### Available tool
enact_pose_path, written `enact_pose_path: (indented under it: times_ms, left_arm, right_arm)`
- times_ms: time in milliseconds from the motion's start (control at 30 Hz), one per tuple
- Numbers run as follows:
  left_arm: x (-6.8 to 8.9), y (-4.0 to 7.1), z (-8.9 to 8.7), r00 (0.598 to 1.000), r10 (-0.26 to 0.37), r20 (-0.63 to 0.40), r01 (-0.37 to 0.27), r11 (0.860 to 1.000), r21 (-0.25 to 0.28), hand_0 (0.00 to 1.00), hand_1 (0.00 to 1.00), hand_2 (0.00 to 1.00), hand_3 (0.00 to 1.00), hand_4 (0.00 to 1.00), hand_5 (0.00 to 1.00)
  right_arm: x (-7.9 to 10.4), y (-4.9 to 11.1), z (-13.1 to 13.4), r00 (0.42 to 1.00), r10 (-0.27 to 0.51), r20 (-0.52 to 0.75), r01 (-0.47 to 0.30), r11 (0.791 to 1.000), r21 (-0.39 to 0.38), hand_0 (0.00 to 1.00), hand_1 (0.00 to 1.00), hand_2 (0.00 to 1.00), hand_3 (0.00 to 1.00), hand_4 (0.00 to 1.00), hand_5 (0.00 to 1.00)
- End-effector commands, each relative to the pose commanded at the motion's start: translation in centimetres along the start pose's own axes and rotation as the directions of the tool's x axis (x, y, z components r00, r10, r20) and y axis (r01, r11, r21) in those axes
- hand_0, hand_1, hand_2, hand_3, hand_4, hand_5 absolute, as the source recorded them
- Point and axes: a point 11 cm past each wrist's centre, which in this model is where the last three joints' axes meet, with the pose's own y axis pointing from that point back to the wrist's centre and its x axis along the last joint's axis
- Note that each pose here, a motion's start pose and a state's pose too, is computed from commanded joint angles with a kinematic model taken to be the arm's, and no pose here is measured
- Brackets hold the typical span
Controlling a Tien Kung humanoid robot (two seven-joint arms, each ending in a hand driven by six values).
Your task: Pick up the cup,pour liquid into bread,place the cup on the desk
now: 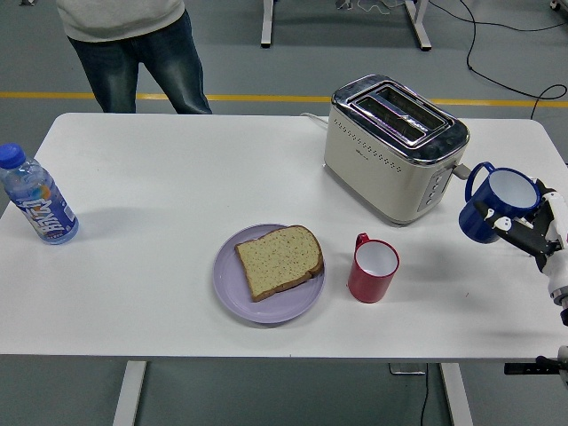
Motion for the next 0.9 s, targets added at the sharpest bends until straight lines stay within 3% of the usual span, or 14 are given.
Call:
enact_pose_path:
  times_ms: [267,900]
  left_arm:
    - [-0.1,0.0,0.0,1.000,-0.001,0.000,0.001,1.000,0.001,0.690,0.756,0.773,0.611,0.396,0.998]
    - [-0.2,0.0,0.1,1.000,-0.004,-0.001,0.004,1.000,0.001,0.690,0.756,0.773,0.611,0.396,0.998]
  right_arm:
    - [-0.9,0.5,1.6,0.998,-0.022,-0.059,0.023,1.000,0.010,0.379,0.297,0.463,0.492,0.703,0.002]
    - [-0.9,1.5,4.7,0.988,-0.030,-0.150,0.028,0.999,-0.021,0.424,0.306,0.467,0.489,0.703,0.002]
